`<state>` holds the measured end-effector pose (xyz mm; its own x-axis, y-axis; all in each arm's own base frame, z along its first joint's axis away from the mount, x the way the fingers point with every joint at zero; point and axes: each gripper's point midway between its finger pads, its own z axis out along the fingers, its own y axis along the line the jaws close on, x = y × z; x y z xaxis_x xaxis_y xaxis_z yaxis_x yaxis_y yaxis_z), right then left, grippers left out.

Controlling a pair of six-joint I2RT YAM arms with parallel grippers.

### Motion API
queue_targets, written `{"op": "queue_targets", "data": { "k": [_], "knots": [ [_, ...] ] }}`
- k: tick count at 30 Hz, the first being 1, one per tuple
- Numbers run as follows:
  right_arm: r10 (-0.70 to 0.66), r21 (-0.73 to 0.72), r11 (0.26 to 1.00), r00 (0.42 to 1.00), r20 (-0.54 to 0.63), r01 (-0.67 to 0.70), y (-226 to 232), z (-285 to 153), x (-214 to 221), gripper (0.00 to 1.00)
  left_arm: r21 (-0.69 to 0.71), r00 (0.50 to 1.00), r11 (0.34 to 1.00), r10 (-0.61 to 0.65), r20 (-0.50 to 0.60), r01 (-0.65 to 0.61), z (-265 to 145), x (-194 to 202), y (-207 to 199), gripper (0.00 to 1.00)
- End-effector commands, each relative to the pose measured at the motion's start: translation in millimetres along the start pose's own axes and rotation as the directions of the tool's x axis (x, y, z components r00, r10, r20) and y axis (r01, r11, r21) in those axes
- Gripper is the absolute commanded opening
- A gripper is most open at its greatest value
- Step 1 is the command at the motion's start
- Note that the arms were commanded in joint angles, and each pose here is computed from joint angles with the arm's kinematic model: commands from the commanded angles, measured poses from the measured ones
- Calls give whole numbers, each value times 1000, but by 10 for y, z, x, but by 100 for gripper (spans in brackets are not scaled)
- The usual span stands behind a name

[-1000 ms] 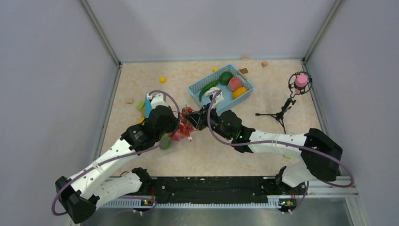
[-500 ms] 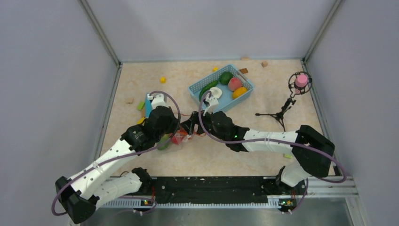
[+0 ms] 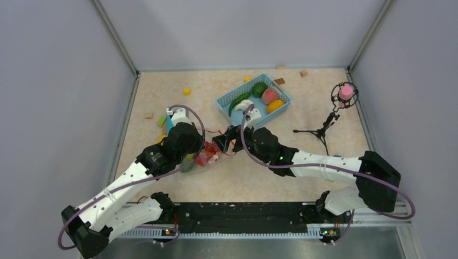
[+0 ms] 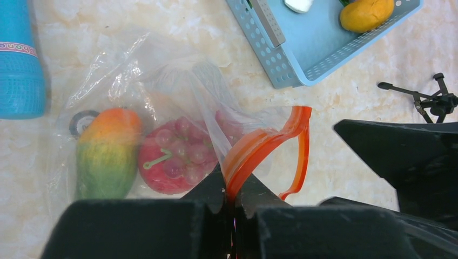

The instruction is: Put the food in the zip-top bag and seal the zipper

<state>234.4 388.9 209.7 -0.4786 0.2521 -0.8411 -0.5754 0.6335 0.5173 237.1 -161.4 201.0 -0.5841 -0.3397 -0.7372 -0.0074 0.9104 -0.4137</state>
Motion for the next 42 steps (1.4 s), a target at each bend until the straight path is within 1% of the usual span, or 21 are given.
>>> {"op": "queue_targets", "data": {
  "k": [1,4,6,8,11,13,15,17,18,19,20,21,22,24,25,27,29,33,36,42],
  "knots": [
    [-28,26,999,996,81,26,-32,-190,-208,86,33,997,999,-33,67,31,-12,-155,-73,0],
    [-46,119,992,995,87,35,-253,-242,-168,88,34,998,999,-32,62,30,-3,-147,-80,0],
    [-57,172,984,995,81,42,-363,-244,-136,88,33,998,999,-31,62,29,1,-147,-82,0],
    [-68,193,980,996,51,57,-418,-210,-50,86,30,998,999,-30,62,28,7,-146,-76,0],
    [-70,217,973,996,-59,81,-494,-132,227,78,29,998,999,-31,63,29,1,-150,-73,0],
    [-62,258,962,990,-124,92,-591,-104,394,72,30,997,999,-32,67,30,-2,-156,-73,0],
    [-45,287,953,985,-164,91,-656,-81,515,67,29,997,999,-32,69,30,-4,-161,-71,0],
    [-45,286,953,979,-200,102,-670,-61,614,62,26,997,999,-33,70,31,-7,-162,-64,0],
    [-44,291,951,977,-207,104,-683,-56,635,54,26,997,999,-33,73,31,-11,-167,-61,0],
    [-42,298,949,977,-208,104,-699,-53,640,43,26,997,999,-32,71,30,-11,-165,-60,0],
    [-37,301,948,978,-204,99,-697,-57,631,29,27,997,999,-33,73,31,-14,-169,-62,0],
    [-34,304,948,980,-197,94,-692,-64,609,19,24,997,999,-32,72,30,-10,-164,-56,0],
    [-46,285,953,981,-190,100,-648,-70,560,13,24,997,999,-33,75,31,-12,-169,-54,0],
    [-109,225,963,979,-170,146,-516,-67,392,6,21,996,999,-30,78,29,-10,-172,-48,0],
    [-143,197,965,977,-160,173,-435,-69,285,1,21,997,999,-29,78,27,-10,-172,-47,0],
    [-205,124,967,967,-148,224,-227,-68,79,0,29,996,999,-30,79,28,-21,-180,-60,0],
    [-248,21,967,961,-126,252,53,-70,-119,0,31,996,999,-32,83,29,-39,-190,-57,0],
    [-308,-168,943,944,-121,286,532,-95,-332,0,39,993,998,-43,112,39,-127,-256,-34,0],
    [-319,-198,935,941,-112,294,667,-104,-460,0,42,989,998,-58,138,53,-211,-313,-3,0],
    [-338,-85,940,936,-96,331,510,-100,-627,0,56,974,994,-101,204,91,-374,-426,80,0]
  ]
}}
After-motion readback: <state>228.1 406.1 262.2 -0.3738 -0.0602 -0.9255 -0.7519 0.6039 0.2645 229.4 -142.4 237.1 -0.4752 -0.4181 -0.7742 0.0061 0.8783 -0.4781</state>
